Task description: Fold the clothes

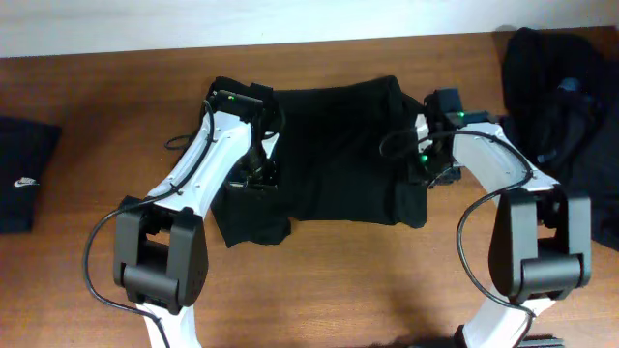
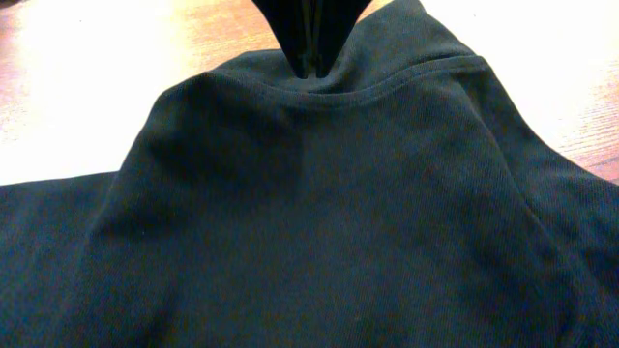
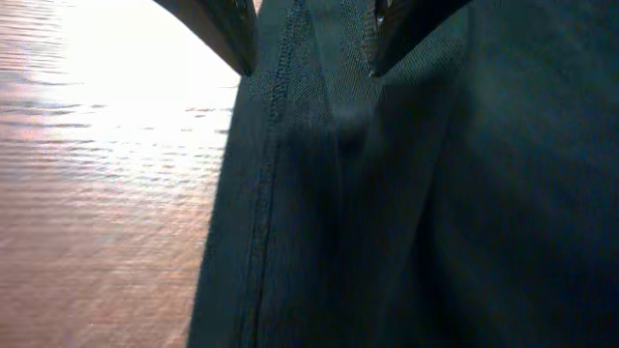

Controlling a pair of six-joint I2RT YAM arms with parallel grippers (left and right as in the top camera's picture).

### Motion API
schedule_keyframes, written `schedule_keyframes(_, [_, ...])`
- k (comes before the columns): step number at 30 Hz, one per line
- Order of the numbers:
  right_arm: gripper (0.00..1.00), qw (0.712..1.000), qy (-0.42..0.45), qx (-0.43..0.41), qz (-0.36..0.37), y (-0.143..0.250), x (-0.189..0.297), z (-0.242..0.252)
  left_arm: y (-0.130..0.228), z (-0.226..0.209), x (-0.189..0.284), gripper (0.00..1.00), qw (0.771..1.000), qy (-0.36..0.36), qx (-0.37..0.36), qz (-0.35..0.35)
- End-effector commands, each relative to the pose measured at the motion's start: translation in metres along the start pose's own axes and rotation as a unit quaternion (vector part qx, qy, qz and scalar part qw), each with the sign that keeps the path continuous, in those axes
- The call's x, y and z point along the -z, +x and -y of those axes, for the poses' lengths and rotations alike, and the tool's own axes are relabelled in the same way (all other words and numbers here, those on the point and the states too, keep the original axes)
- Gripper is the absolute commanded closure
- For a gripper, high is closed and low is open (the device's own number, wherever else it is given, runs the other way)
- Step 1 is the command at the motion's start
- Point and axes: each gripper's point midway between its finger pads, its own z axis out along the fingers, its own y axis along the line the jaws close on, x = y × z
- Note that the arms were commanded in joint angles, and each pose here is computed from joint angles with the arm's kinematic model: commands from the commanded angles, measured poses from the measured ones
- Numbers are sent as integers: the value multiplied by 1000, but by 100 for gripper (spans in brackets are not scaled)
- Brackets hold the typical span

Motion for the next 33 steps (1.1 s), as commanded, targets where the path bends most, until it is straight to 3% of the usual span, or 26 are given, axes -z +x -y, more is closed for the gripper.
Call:
schedule_keyframes(1, [59,1000,-10,-5,-8,6,-9,-3,1,-3,-2,98,1000,-4,6,-3])
schedule_keyframes(33, [58,997,-63,26,34,-12,-7,-30,2,-11,-1,98,1000,-27,7,-3])
